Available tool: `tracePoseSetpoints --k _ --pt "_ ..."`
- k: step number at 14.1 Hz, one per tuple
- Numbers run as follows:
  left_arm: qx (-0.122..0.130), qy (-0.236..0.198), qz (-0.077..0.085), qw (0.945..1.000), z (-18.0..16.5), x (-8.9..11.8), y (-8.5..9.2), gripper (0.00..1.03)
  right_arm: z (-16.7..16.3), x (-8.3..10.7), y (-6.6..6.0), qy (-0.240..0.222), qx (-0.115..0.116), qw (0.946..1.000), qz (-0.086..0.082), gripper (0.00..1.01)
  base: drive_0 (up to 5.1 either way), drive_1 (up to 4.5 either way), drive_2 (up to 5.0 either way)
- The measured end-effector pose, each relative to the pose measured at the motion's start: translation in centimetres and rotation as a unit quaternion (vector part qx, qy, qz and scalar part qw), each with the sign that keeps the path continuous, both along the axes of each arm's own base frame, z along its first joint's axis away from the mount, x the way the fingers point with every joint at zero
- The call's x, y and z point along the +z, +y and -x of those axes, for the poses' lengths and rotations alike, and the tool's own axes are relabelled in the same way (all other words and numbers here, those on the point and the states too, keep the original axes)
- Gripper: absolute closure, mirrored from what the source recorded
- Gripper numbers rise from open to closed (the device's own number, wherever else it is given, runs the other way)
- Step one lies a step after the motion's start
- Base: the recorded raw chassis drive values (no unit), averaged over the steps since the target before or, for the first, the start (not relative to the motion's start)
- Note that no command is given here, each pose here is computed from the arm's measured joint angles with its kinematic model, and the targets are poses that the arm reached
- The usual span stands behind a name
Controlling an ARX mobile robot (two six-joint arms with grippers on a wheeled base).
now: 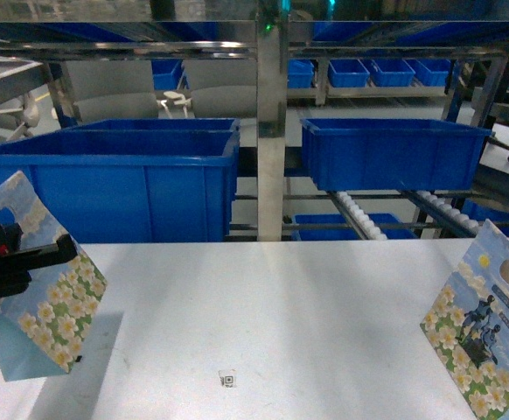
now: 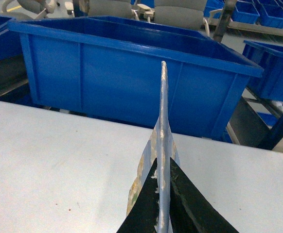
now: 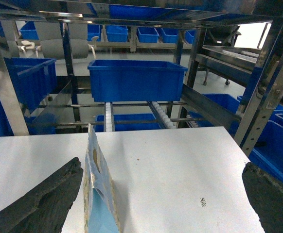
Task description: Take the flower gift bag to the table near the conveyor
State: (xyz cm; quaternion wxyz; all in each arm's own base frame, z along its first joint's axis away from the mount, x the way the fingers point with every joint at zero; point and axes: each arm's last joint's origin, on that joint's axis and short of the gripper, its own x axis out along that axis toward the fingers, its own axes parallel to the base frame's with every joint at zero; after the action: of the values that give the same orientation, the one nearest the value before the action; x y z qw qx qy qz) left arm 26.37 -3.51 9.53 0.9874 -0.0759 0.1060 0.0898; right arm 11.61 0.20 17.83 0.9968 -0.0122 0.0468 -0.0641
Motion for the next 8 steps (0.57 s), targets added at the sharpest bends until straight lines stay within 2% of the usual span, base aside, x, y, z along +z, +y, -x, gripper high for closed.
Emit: tracePoseSetpoints --k 4,8 --pt "-0.001 0.023 0.014 0.9996 0.7 -1.6 -0.8 1.0 0.0 0.0 0.0 0.0 0.0 1.0 0.0 0.03 0.0 0.0 0.0" --pt "-0.014 0.041 0.02 0.9988 1.0 -2.7 -1.9 1.0 0.0 0.0 0.0 0.0 0.0 1.0 0.0 0.03 0.0 0.0 0.0"
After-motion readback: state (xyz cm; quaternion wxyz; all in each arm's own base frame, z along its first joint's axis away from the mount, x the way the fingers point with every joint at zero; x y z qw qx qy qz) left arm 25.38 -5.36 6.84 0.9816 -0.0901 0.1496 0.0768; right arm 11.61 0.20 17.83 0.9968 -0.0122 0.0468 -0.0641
